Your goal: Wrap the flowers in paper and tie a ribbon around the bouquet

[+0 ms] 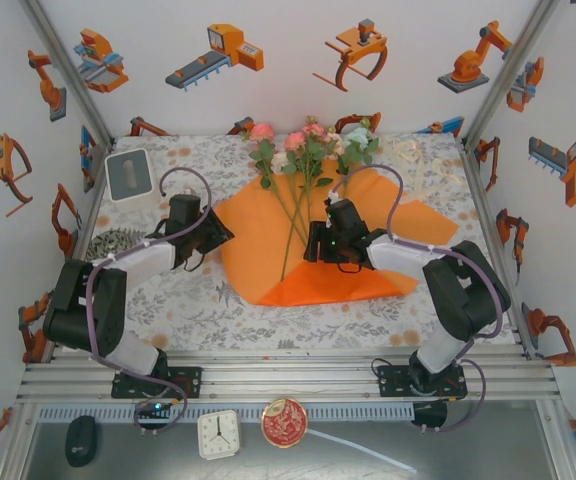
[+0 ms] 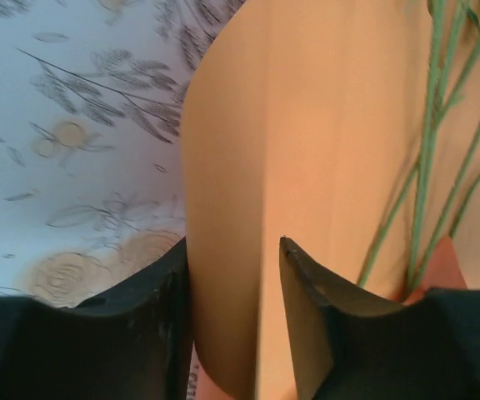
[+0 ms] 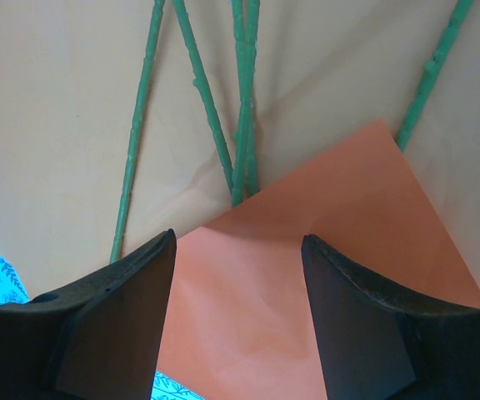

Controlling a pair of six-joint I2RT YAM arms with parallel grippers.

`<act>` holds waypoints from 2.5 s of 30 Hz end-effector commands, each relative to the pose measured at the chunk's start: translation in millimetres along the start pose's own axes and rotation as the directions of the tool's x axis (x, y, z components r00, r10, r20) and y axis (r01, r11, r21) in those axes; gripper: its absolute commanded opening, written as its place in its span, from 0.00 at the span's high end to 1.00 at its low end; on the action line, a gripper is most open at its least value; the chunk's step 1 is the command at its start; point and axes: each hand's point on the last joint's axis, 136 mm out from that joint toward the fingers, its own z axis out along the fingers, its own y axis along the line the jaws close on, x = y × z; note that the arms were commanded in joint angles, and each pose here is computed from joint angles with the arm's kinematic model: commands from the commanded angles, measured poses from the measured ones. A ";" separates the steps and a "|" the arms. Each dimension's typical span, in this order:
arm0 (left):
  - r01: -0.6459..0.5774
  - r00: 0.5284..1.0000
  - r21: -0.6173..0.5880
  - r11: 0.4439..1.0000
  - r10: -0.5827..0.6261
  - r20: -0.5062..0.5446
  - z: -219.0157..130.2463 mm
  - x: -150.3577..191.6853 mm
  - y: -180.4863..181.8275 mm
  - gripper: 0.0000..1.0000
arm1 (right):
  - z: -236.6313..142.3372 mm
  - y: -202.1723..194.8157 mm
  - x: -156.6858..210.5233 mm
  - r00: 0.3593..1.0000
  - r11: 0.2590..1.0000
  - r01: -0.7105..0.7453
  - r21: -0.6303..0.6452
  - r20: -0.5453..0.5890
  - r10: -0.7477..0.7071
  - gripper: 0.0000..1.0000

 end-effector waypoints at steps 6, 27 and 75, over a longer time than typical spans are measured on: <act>-0.032 0.999 0.108 0.994 0.031 0.012 -37.9 -17.5 -62.3 0.89 | -13.9 8.8 -2.9 0.999 0.999 -0.052 -0.017 -0.010 0.052 0.40; -0.093 0.994 0.233 0.968 0.104 -0.035 -22.0 -23.0 -155.7 0.87 | -46.1 97.5 66.6 0.989 0.899 0.118 -0.422 -0.028 -0.143 0.11; -0.343 0.939 0.290 0.893 0.317 0.133 -24.6 -20.2 -231.6 0.38 | -26.0 52.8 85.0 0.995 0.973 -0.095 -0.208 -0.013 0.095 0.93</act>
